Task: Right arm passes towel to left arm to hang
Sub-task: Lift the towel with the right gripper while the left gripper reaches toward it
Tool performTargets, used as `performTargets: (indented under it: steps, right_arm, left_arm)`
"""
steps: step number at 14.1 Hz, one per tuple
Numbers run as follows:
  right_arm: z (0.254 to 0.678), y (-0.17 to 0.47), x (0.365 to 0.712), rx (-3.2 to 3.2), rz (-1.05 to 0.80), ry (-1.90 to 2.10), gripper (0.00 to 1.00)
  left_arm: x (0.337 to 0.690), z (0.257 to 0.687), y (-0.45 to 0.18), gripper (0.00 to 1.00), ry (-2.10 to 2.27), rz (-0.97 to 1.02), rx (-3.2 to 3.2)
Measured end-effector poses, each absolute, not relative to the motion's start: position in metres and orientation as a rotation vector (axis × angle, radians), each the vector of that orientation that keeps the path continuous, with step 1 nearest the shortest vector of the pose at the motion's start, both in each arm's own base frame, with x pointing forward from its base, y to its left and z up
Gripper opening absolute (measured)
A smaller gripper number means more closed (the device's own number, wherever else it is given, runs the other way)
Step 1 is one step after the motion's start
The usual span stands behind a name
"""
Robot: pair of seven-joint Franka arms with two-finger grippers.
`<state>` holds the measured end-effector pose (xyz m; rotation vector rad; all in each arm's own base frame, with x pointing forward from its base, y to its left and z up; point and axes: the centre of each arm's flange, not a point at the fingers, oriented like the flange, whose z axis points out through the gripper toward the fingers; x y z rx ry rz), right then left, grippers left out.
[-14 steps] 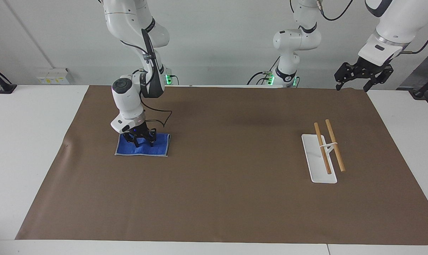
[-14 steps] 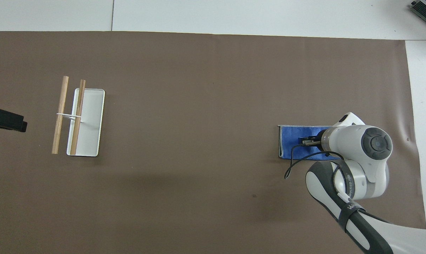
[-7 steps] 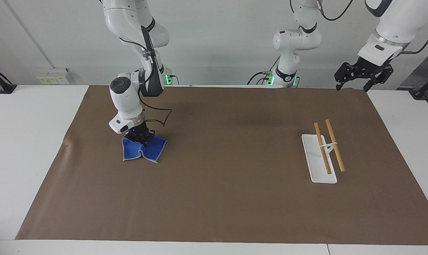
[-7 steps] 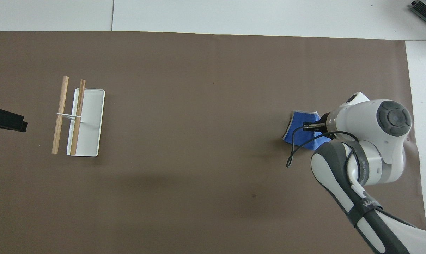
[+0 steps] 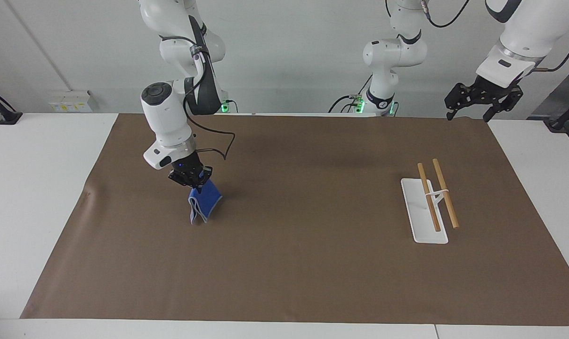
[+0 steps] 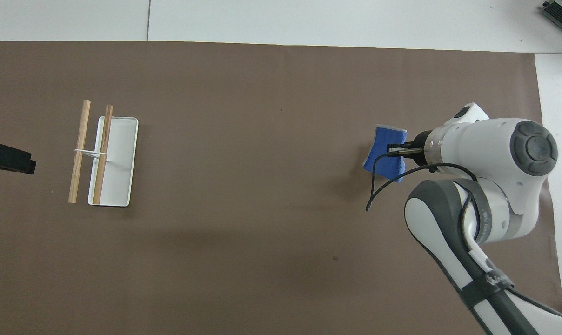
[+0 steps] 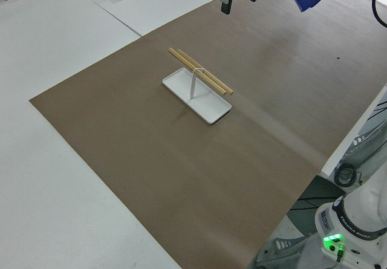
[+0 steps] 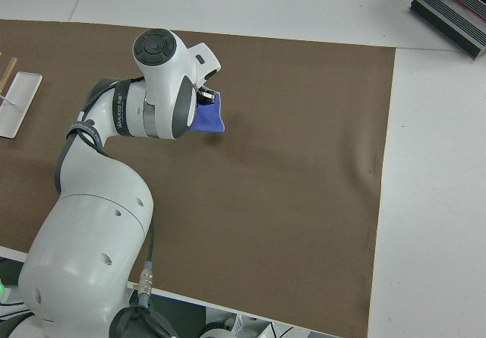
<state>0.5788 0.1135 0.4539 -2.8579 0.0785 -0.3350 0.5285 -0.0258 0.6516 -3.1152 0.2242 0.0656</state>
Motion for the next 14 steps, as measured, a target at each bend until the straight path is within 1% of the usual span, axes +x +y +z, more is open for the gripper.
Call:
performTargets:
  steps: [2, 5, 8, 11, 14]
  right_arm:
    - [0.48, 0.13, 0.583, -2.73, -0.344, 0.144, 0.04]
    - [0.499, 0.157, 0.582, -2.569, -0.32, 0.206, 0.04]
    - [0.512, 0.185, 0.576, -2.42, -0.275, 0.256, 0.04]
    - [0.522, 0.21, 0.568, -2.241, -0.201, 0.333, 0.04]
    - [0.53, 0.226, 0.561, -2.107, -0.147, 0.389, 0.04]
  left_arm:
    - [0.528, 0.652, -0.033, 1.0, 0.244, 0.066, -3.113]
    - [0.526, 0.649, -0.053, 1.0, 0.264, 0.073, -3.122]
    - [0.527, 0.634, -0.082, 1.0, 0.073, 0.017, -3.252]
    - [0.512, 0.607, -0.14, 1.0, -0.142, -0.047, -3.337]
    - [0.501, 0.607, -0.166, 1.0, -0.371, -0.058, -3.447]
